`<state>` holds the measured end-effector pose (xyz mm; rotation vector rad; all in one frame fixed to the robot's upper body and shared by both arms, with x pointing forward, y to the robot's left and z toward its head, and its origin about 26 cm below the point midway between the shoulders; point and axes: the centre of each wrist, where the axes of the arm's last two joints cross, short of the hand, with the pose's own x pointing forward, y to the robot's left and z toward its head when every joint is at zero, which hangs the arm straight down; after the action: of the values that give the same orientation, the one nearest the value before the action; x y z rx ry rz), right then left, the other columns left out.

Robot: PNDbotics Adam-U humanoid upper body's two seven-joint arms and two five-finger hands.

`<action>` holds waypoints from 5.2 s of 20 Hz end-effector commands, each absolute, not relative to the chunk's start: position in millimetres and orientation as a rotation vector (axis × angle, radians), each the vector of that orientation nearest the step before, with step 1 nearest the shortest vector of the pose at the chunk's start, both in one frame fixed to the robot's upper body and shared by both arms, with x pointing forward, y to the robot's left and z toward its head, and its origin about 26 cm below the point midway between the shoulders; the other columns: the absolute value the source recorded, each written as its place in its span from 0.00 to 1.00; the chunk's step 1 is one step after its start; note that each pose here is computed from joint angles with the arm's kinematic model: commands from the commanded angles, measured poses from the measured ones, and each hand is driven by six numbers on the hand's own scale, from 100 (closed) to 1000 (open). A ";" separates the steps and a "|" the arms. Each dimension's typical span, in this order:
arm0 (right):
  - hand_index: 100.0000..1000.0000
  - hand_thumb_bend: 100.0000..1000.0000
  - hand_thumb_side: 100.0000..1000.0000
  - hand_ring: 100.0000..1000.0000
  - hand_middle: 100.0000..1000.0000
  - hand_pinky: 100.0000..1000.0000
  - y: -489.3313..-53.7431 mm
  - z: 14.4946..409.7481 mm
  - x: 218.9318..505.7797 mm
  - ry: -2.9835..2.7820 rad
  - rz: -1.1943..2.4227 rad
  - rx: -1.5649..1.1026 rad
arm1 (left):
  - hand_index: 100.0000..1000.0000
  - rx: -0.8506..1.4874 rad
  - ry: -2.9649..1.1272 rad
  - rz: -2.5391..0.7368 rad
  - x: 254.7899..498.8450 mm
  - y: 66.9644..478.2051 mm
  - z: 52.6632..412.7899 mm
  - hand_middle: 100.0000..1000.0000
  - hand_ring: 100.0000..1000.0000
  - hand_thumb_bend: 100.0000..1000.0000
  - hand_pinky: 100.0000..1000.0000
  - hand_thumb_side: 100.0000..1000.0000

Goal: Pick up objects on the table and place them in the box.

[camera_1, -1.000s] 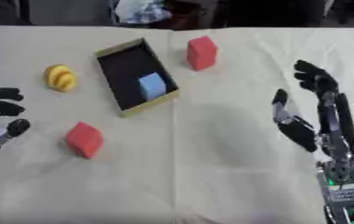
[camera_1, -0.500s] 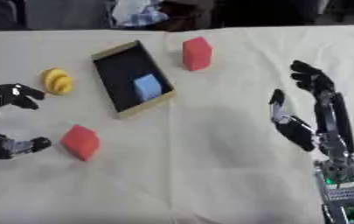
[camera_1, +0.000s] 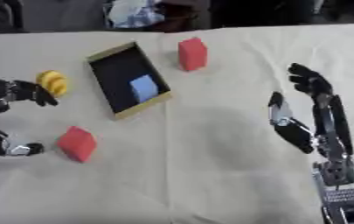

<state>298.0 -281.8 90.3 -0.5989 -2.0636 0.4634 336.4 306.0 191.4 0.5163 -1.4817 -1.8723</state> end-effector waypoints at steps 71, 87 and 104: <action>0.89 0.00 0.11 0.81 0.79 0.80 -276.7 90.4 298.9 -2.077 0.484 -0.541 | 0.71 0.771 -1.565 -1.779 466.0 234.9 179.5 0.58 0.63 0.42 0.71 0.11; 0.89 0.00 0.10 0.81 0.79 0.80 -275.8 90.9 299.5 -2.080 0.483 -0.535 | 0.78 0.717 -1.638 -1.796 462.8 215.0 185.2 0.63 0.65 0.57 0.71 0.27; 0.89 0.00 0.11 0.81 0.79 0.80 -280.6 90.1 298.7 -2.070 0.472 -0.559 | 0.79 0.988 -1.335 -1.496 448.0 350.9 207.8 0.64 0.65 0.59 0.72 0.26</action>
<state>297.9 -277.6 84.2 -0.5442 -2.0538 0.4709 449.3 330.4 192.7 0.9175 -1.3671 -1.5361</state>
